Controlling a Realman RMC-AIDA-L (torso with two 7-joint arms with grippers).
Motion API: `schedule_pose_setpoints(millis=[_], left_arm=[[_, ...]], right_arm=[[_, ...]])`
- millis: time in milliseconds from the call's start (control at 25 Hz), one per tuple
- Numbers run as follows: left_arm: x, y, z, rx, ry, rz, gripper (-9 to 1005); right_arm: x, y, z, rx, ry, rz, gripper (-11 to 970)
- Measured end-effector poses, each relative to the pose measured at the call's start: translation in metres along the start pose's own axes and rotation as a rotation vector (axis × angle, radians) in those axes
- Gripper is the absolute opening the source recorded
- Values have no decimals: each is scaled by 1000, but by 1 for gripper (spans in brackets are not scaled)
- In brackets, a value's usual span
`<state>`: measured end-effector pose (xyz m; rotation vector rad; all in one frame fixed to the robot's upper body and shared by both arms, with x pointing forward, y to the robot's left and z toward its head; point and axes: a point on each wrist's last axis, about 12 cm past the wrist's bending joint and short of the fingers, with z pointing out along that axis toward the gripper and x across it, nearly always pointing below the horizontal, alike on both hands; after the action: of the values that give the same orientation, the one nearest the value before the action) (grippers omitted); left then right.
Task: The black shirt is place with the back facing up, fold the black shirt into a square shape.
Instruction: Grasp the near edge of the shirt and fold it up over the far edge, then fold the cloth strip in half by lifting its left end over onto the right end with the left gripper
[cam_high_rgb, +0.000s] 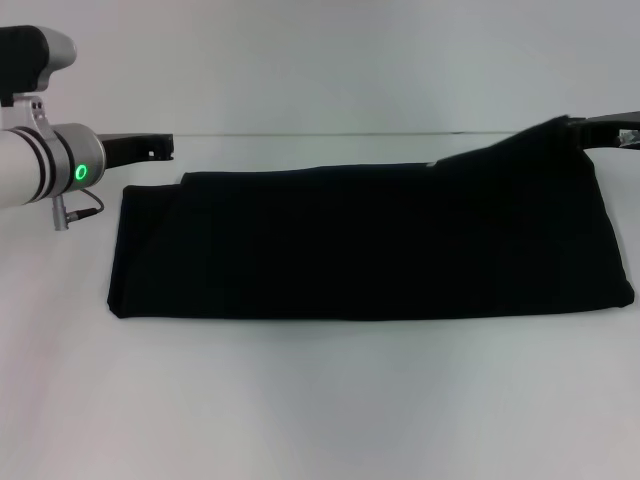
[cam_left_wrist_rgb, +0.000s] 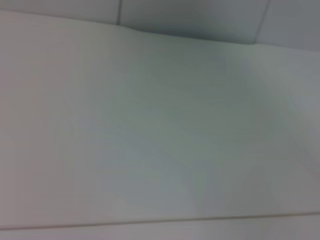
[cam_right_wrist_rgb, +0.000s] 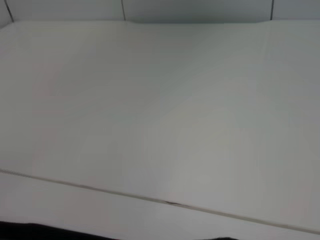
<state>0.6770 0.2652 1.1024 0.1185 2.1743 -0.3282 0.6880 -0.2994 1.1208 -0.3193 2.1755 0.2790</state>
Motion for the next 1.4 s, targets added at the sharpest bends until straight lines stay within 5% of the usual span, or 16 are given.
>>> schedule_pose_setpoints(millis=[160,440,800,1120,1400], left_arm=[[2,1,2,-62,-35,-28,110],[2,9,-2,-83,-73,-88,395],[19,13,-42,281,57,-84,763],[54,40,-84,344,119,-107,768],[71,50,-92,315,133,-63,769]], right_arm=[[-2,-1,0,13,-4,-15,56],[-13,-10,-8,33,-54,1,325],[-6,2,-34,-245,-99,63,648],[17,1,-57,-391,-91,116,916],[24,-4,-62,-391,-74,163,915]])
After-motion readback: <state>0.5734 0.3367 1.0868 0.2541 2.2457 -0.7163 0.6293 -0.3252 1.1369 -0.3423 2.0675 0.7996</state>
